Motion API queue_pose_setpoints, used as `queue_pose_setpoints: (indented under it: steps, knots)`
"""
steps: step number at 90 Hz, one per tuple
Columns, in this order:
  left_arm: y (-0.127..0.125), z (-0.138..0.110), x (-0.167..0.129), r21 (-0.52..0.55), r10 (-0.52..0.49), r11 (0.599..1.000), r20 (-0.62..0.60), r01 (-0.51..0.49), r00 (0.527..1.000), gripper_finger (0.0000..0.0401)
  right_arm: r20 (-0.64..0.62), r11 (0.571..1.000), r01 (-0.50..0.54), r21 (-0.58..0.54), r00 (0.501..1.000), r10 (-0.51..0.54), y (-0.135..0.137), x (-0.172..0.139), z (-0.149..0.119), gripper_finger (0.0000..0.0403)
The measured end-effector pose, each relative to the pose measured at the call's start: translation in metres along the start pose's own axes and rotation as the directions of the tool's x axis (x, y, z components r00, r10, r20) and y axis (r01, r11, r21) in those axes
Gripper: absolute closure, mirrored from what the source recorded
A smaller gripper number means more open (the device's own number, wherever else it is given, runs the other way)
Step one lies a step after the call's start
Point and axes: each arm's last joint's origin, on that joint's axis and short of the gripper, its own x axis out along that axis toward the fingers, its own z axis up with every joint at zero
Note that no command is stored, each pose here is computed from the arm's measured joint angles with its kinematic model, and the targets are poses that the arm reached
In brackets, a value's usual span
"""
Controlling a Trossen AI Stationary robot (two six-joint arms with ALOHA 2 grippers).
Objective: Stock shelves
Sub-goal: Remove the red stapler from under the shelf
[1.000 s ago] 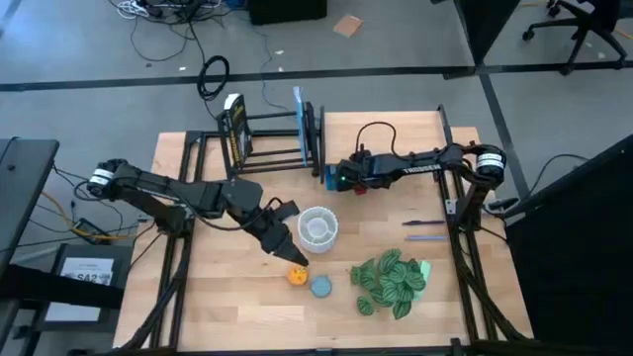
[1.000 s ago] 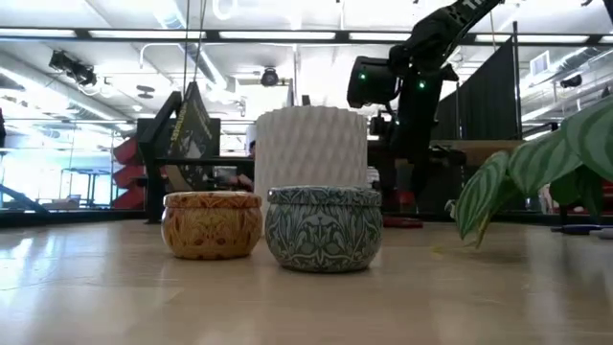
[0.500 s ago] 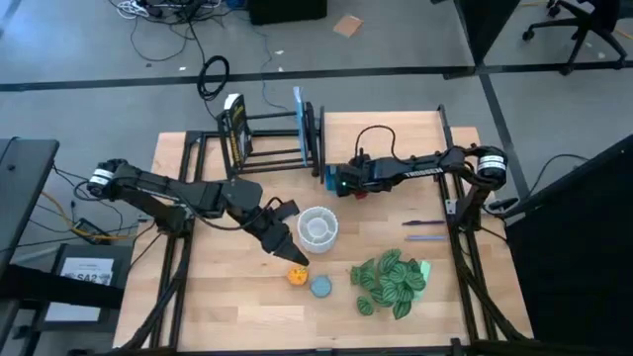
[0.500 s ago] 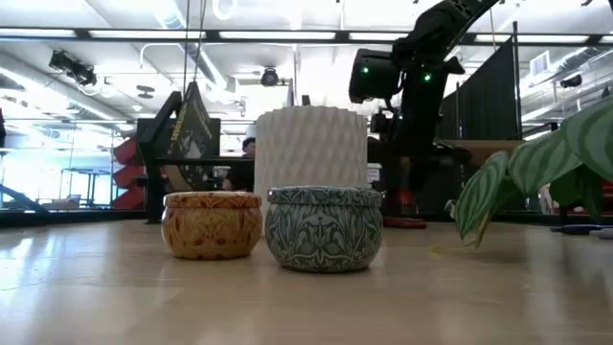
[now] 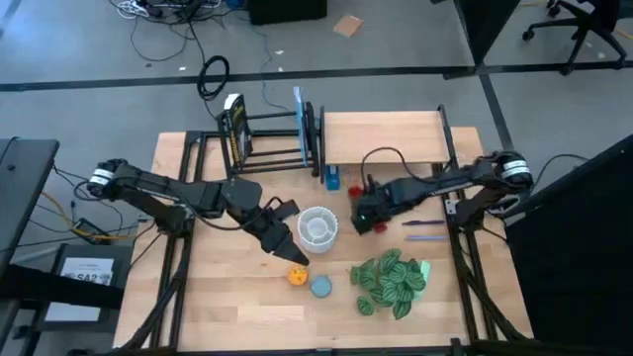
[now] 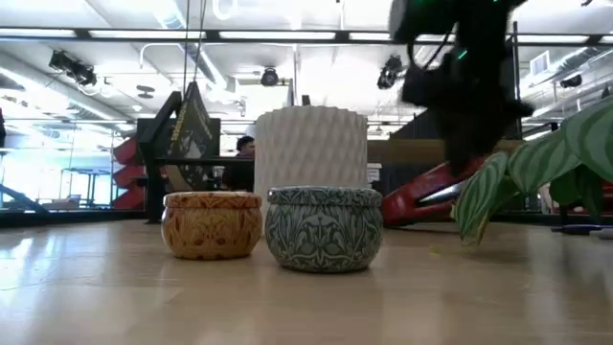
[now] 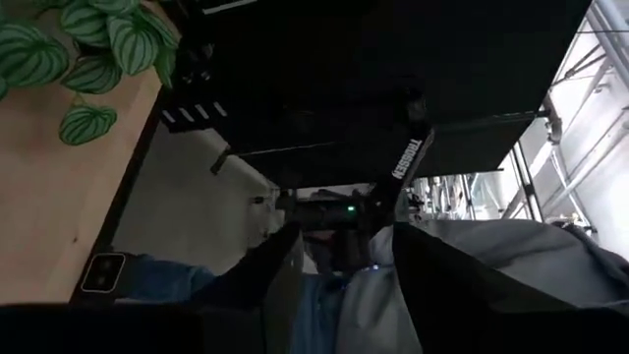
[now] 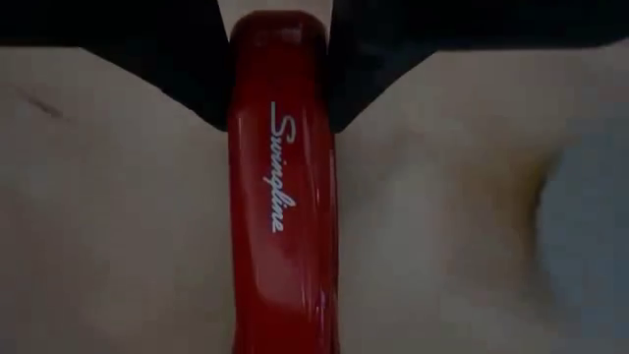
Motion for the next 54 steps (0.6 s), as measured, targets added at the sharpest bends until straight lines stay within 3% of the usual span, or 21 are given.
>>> queue_pose_setpoints:
  steps: [6,12,28,35,54]
  knots:
    - [0.0,0.0,0.0,0.013,-0.001,1.0,0.002,0.001,1.0,0.0261,-0.043,0.987,-0.038,-0.158,0.999,0.032,0.001,-0.013,-0.017,0.0305]
    - [-0.001,0.001,0.0,0.049,-0.01,0.999,0.017,0.009,1.0,0.0261,-0.092,0.944,-0.076,-0.322,0.995,0.048,0.001,-0.022,-0.033,0.0305]
    - [-0.002,0.002,0.0,0.111,-0.008,0.994,0.049,0.002,0.999,0.0261,-0.201,0.72,-0.119,-0.684,0.979,-0.029,-0.003,-0.018,-0.071,0.0301]
    - [-0.001,0.002,0.0,0.123,-0.003,0.992,0.056,-0.003,0.998,0.0261,-0.253,0.66,-0.141,-0.738,0.964,-0.077,-0.007,-0.007,-0.084,0.0303]
    - [-0.001,0.002,0.0,0.13,-0.002,0.991,0.061,-0.006,0.998,0.0261,-0.384,0.611,-0.228,-0.758,0.913,-0.135,-0.015,0.002,-0.114,0.0292]
